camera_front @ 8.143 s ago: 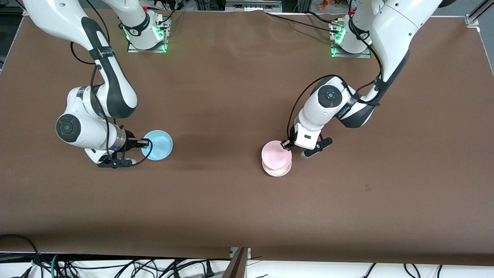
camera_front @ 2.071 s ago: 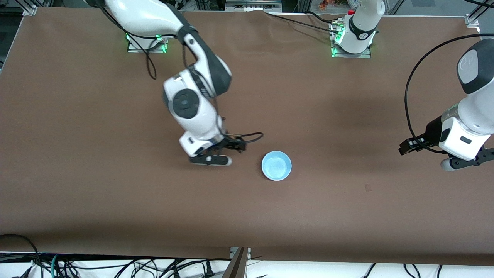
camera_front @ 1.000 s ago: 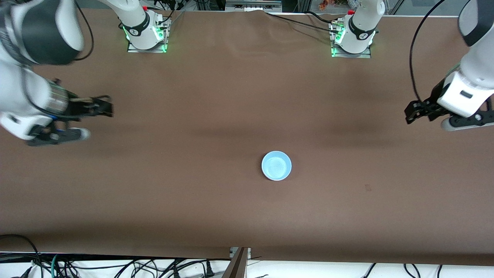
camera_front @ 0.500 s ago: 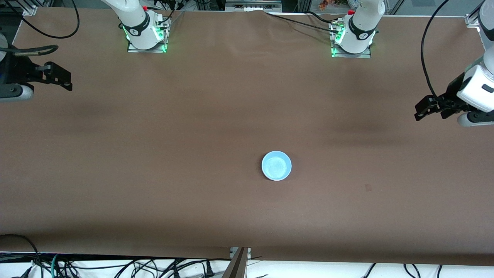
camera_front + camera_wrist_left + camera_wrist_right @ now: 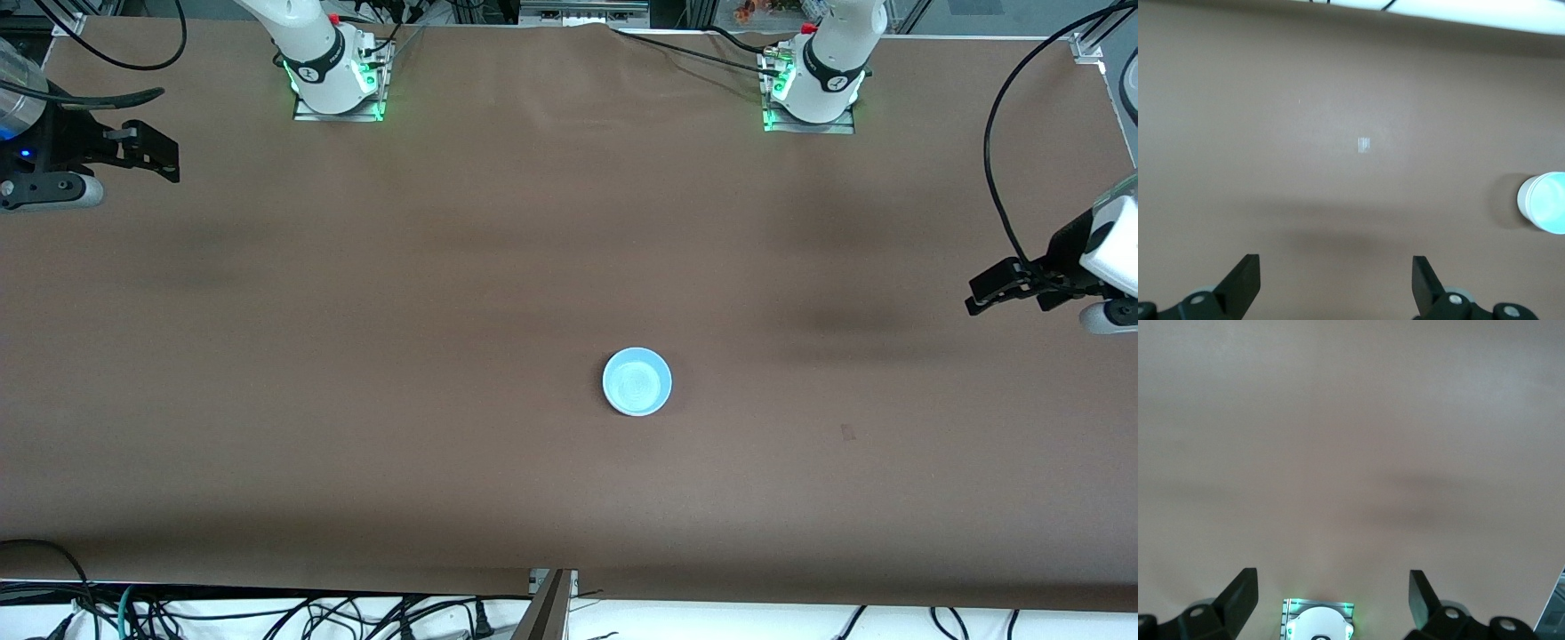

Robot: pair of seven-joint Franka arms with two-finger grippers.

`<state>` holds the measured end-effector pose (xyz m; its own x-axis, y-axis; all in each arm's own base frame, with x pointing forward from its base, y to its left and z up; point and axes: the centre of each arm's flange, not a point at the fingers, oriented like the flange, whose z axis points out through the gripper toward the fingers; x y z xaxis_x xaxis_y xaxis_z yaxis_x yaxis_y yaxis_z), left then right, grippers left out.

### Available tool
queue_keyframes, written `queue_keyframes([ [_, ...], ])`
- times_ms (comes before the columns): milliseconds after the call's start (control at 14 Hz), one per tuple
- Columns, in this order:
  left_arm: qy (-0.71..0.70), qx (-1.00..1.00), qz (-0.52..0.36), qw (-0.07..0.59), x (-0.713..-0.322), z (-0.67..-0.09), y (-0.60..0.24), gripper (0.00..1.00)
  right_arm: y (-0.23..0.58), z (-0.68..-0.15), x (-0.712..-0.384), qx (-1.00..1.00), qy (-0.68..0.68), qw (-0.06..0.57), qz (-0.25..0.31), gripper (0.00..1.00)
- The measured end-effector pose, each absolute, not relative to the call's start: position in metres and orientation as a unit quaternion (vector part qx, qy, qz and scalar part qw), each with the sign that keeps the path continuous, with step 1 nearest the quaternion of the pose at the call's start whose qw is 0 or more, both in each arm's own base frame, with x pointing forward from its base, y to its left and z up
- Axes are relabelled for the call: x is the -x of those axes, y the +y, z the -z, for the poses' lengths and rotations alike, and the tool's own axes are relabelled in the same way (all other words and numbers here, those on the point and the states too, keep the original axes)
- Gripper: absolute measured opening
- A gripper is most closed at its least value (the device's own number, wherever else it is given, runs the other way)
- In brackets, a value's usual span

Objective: Stack pink and blue bowls on white bowl

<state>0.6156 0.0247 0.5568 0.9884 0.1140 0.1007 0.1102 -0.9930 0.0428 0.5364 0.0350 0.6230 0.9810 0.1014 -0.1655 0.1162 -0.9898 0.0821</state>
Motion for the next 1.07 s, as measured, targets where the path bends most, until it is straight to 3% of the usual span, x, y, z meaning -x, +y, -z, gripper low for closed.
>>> queue_keyframes([
  [1071, 0.048, -0.996, -0.060, 0.034, -0.634, -0.570, 0.020, 1.00, 0.030, -0.620, -0.536, -0.995, 0.039, 0.044, 0.084, 1.00],
])
